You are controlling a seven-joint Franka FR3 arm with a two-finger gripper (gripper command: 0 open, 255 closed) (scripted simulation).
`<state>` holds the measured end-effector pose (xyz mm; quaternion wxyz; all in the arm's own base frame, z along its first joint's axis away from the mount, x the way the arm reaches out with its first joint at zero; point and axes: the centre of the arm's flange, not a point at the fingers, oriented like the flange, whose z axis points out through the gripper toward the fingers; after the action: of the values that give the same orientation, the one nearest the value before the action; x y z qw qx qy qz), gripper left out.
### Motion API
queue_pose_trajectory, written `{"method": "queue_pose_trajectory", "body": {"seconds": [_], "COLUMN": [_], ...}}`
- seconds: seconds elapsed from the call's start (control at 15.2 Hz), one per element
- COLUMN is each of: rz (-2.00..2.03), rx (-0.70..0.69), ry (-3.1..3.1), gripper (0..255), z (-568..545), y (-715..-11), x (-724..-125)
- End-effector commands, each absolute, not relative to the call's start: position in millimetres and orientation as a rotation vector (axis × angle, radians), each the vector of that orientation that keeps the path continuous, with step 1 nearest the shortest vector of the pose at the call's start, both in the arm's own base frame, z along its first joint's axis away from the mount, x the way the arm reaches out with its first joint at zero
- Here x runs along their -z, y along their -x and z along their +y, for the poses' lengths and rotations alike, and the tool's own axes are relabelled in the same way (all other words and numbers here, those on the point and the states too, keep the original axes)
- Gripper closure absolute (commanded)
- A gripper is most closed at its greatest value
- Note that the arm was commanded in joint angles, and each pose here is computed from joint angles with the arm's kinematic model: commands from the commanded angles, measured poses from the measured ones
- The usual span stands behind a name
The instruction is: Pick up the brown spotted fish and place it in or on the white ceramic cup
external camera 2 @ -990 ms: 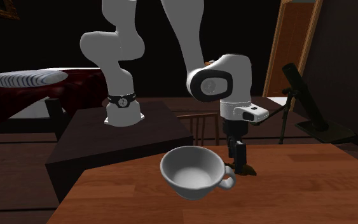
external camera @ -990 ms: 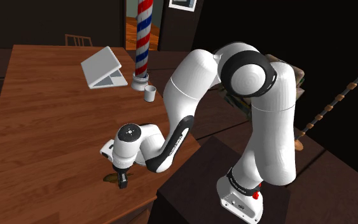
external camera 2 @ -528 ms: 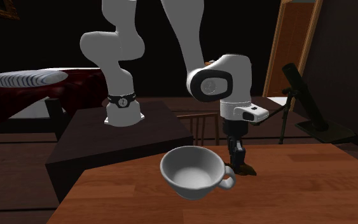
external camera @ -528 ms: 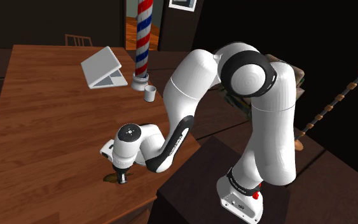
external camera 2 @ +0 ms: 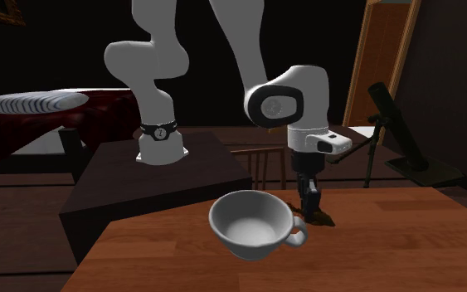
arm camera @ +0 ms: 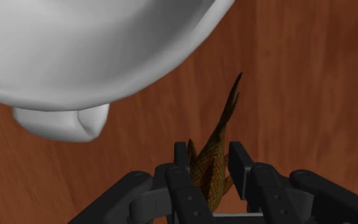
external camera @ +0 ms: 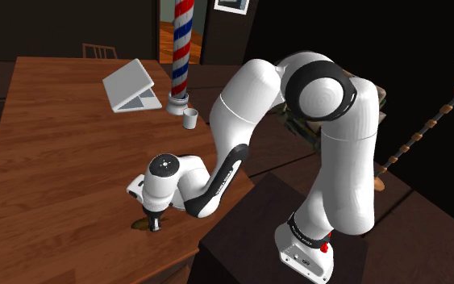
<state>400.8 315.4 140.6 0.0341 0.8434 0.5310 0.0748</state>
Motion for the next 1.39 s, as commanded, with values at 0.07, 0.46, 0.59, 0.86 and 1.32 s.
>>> {"method": "queue_pose_trajectory", "body": {"seconds": [0.07,0.46,0.59,0.86,1.32], "rz": [1.633,1.633,1.633,1.633,1.633], "rx": [-0.230,-0.230,-0.230,-0.230,-0.230], "ry": [-2.593,-2.593,-2.593,-2.593,-2.593], "gripper": [255,255,255,255,255], "z": [316,316,316,316,316], "y": [-401,-401,-401,-401,-401], "x": [-156,-188,-198,-219,-256]}}
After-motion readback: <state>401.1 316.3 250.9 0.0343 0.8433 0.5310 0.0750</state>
